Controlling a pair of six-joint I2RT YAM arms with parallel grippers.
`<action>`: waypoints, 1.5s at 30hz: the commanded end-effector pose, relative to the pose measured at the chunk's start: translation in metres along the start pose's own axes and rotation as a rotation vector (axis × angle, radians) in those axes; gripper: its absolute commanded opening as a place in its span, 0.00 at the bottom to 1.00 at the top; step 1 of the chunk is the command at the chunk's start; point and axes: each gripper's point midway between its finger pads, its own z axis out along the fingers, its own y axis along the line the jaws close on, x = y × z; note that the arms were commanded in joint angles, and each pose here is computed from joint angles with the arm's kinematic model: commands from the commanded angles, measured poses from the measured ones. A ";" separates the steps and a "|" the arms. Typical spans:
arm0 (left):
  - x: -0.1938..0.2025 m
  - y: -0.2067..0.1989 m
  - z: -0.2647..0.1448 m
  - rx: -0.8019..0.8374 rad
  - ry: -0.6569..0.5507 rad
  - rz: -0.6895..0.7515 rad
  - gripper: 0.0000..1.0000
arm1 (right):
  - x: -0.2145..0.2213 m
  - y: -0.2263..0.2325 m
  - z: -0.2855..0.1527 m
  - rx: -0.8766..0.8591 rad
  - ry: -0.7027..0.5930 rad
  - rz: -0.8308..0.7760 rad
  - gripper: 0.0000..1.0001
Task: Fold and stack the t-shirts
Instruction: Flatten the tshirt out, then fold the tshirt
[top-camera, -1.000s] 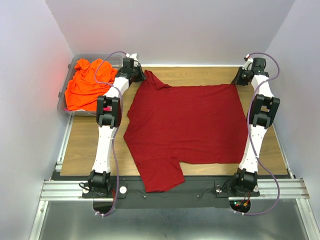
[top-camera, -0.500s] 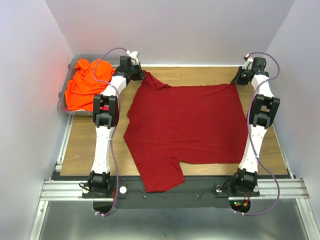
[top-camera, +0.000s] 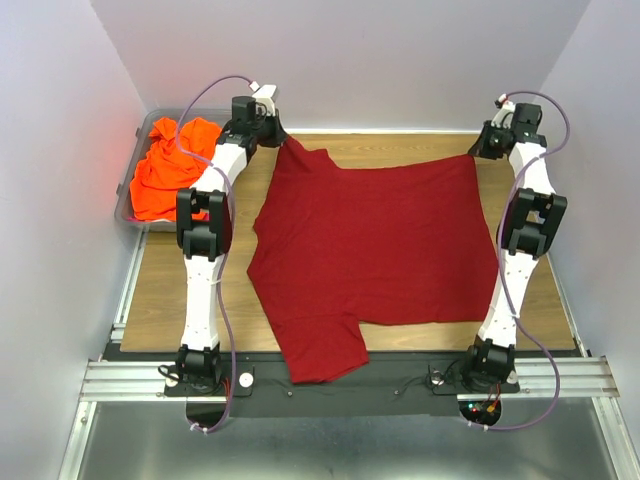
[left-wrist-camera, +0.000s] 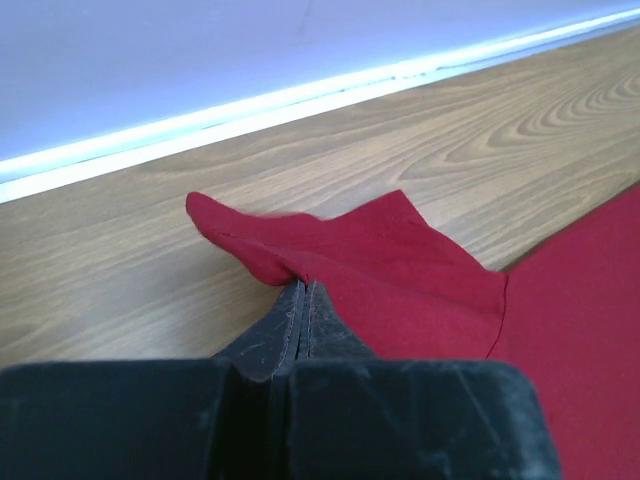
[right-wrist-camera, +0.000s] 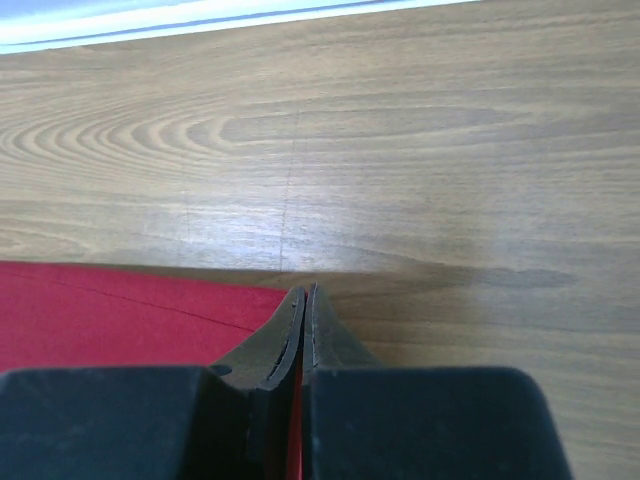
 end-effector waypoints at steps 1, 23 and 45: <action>-0.049 -0.013 -0.033 0.022 -0.083 0.083 0.00 | -0.046 0.007 -0.040 0.008 -0.107 -0.069 0.01; -0.010 -0.039 -0.114 0.057 0.000 0.168 0.00 | -0.037 0.005 -0.087 0.016 -0.087 -0.118 0.01; 0.024 -0.065 -0.183 0.032 0.028 0.092 0.00 | -0.012 0.007 -0.108 -0.001 -0.042 -0.133 0.01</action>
